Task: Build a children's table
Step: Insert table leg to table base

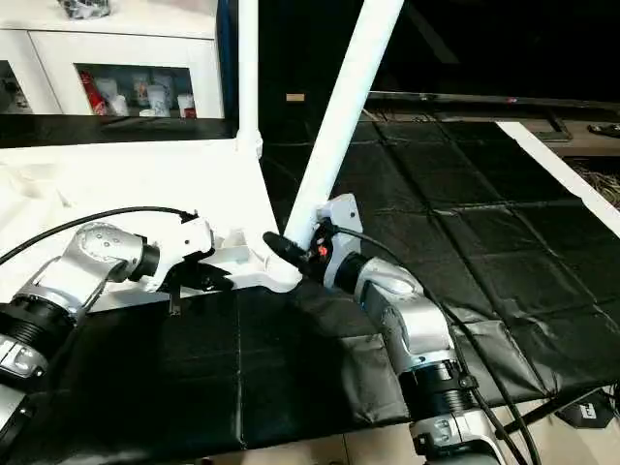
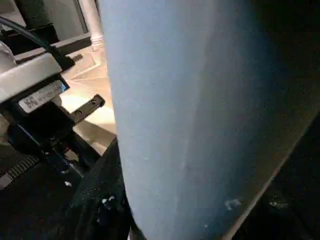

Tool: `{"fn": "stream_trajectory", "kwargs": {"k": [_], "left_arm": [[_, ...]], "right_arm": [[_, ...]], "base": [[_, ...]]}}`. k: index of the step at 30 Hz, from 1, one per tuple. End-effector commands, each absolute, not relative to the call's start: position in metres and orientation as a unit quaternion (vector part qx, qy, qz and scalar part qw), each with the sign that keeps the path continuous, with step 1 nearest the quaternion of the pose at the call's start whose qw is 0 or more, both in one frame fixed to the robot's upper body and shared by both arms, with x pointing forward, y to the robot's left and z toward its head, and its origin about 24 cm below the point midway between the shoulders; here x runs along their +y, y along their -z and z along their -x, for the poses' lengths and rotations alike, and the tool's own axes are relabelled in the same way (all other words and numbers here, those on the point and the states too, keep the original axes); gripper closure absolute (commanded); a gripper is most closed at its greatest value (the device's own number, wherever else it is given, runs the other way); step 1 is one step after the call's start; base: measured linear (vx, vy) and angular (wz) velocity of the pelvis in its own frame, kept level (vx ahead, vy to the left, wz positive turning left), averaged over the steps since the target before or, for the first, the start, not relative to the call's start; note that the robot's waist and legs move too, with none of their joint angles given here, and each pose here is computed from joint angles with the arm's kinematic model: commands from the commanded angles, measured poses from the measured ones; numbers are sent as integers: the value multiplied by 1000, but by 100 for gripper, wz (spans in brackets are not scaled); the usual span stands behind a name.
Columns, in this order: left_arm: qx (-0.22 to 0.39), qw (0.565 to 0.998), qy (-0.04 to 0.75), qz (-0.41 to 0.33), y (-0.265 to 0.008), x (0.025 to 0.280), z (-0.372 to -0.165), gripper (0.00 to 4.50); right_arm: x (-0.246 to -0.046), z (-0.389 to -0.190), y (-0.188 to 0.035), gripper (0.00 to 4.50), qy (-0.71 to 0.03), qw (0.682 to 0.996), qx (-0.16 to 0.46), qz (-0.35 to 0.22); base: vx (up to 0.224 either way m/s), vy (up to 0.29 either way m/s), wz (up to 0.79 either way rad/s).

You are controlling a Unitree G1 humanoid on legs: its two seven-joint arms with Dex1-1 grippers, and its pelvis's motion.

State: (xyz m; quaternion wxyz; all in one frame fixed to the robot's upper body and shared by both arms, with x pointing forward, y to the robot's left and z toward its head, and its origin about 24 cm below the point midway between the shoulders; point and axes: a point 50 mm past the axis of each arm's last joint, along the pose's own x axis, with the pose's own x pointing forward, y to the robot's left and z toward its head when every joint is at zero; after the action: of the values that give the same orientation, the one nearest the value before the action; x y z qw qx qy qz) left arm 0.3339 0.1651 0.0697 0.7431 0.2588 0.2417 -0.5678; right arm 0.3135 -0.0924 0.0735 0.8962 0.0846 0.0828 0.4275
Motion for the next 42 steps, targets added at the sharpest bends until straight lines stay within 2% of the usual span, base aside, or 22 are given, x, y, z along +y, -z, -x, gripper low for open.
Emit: {"fn": "stream_trajectory", "kwargs": {"k": [1,3,4,6,12,15,16,17,23,28,39,42], "left_arm": [[207,740,585,-259,-74,155,-332,450],[211,750,576,-247,-76,157,-333,450],[212,752,575,-243,-76,158,-333,422],[209,759,565,-247,-77,162,-335,395],[210,763,551,-265,-75,170,-334,384],[210,766,553,-251,-75,171,-333,382],[210,767,554,-246,-75,171,-333,382],[209,767,555,-244,-76,171,-333,412],[220,754,565,-252,-73,173,-329,446],[233,745,566,-265,-70,176,-327,450],[218,731,593,-256,-77,170,-324,450],[219,731,594,-256,-78,172,-324,450]], "right_arm": [[-93,-318,-82,257,-433,896,62,-75],[-94,-319,-81,257,-434,896,61,-74],[-94,-319,-81,257,-434,896,61,-73],[-94,-319,-80,257,-434,896,61,-71],[-93,-319,-80,257,-435,896,55,-71],[-93,-320,-80,257,-434,896,54,-74],[-93,-320,-80,257,-435,896,53,-74],[-93,-320,-80,257,-435,896,53,-74],[-92,-321,-79,257,-441,893,54,-66],[-90,-323,-77,257,-446,891,61,-56],[-79,-329,-64,257,-472,874,107,-46],[-79,-334,-59,257,-463,878,116,-33]], "base": [[0,0,0],[0,0,0],[0,0,0],[0,0,0],[0,0,0],[0,0,0],[0,0,0],[0,0,0],[0,0,0],[0,0,0],[0,0,0],[0,0,0]]}}
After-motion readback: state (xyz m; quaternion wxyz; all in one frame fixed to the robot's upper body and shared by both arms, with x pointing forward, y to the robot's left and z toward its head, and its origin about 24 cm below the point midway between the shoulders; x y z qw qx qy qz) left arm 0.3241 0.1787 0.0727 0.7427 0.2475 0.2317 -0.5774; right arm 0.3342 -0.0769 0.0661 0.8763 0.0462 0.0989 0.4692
